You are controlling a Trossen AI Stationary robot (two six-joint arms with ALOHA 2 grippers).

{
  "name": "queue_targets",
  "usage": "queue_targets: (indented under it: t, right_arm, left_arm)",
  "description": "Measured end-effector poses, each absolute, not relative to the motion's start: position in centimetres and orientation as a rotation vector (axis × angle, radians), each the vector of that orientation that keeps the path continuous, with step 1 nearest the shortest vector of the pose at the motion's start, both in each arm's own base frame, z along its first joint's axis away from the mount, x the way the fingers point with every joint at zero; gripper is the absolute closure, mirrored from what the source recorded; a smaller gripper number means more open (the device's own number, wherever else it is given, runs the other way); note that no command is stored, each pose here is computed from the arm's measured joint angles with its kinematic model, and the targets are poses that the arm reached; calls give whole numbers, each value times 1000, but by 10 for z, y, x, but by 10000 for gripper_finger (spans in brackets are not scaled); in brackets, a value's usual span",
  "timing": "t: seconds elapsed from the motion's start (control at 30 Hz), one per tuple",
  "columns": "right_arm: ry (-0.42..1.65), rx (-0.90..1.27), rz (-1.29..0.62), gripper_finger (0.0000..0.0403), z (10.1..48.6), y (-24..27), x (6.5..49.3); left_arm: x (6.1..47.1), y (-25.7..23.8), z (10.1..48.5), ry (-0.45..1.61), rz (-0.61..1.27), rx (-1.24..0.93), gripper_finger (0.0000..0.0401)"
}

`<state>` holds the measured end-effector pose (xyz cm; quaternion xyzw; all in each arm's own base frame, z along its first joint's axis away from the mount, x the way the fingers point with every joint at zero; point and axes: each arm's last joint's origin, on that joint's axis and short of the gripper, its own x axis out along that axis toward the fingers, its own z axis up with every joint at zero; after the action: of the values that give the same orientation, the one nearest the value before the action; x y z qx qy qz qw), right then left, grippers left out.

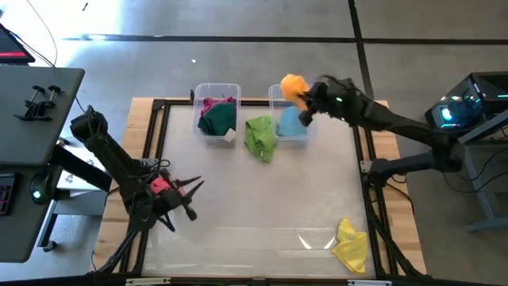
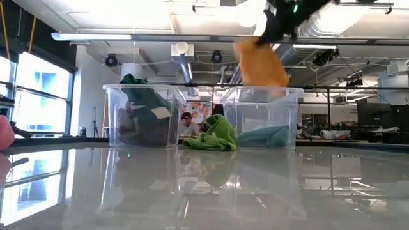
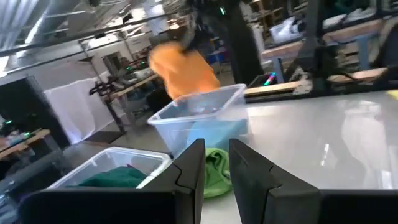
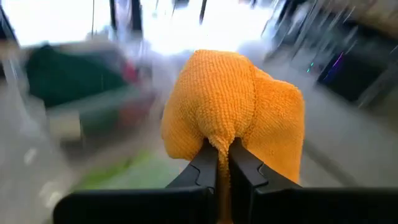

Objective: Sort towels by color in basket
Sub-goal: Put the orange microfiber cloth into the right transparent bin

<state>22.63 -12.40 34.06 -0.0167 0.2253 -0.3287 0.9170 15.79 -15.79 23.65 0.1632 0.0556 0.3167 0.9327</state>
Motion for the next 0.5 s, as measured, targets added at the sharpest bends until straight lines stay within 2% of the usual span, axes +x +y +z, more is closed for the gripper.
queue_targets:
  t: [0.1, 0.23, 0.4, 0.5]
  right_arm:
    - [563, 61, -603, 397, 316, -142, 236]
    - [590, 135, -529, 397, 299, -150, 249]
    - [702, 169, -651, 390, 281, -162, 249]
    - [783, 197, -683, 362, 267, -172, 246]
  left_arm:
    - [163, -152, 242, 119, 664, 330, 343]
    - [168, -147, 243, 142, 693, 378, 343]
    - [171, -144, 242, 150, 705, 387, 343]
    - [171, -143, 242, 143, 705, 367, 343]
